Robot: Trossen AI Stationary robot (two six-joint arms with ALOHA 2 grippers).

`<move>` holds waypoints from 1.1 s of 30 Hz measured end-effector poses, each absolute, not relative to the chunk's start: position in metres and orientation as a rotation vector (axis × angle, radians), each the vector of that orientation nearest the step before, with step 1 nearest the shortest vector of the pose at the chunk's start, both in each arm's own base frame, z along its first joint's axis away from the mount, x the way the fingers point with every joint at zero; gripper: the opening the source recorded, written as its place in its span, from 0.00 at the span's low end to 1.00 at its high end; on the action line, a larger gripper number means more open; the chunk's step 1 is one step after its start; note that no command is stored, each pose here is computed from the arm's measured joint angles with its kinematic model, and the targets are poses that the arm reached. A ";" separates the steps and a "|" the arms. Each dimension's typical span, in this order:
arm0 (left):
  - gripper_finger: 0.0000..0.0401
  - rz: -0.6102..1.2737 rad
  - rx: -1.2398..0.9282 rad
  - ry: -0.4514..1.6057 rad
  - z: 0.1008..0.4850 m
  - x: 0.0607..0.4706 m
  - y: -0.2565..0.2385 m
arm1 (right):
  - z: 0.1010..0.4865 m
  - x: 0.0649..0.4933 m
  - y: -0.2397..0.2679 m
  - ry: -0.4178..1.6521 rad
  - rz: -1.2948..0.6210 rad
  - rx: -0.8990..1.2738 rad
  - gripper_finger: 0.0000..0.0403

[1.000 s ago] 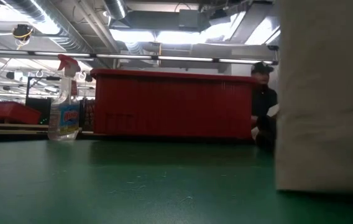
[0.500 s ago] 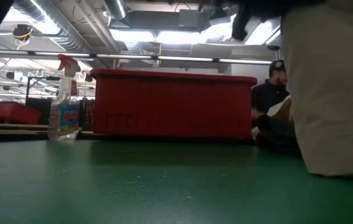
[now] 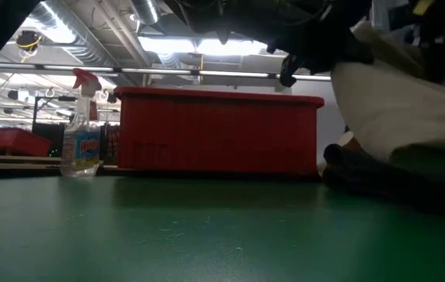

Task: Fold Laundry from Bin
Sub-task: Stack the brown shorts on top of the black shorts

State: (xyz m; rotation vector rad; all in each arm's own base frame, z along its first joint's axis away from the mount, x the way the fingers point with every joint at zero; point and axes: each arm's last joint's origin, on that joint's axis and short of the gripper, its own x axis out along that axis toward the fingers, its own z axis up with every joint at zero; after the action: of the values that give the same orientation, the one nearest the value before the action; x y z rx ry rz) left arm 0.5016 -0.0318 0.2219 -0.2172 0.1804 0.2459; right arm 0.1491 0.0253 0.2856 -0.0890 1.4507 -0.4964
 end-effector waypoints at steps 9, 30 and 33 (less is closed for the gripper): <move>0.33 0.228 -0.153 0.299 0.218 0.497 -0.024 | 0.271 0.148 0.023 1.468 -0.527 -0.160 0.44; 0.37 0.320 0.051 0.873 0.246 0.366 -0.102 | 0.290 0.188 0.044 0.797 -0.228 0.052 0.57; 0.37 0.210 -0.064 0.890 0.221 0.345 -0.123 | 0.255 0.210 0.045 0.689 -0.216 0.052 0.57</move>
State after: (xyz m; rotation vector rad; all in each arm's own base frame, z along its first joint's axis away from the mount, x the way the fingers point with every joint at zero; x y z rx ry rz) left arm 0.3453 -0.1234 0.2215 -0.0640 0.8898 0.2097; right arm 0.2104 0.0446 0.2554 0.0518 0.6892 -0.2158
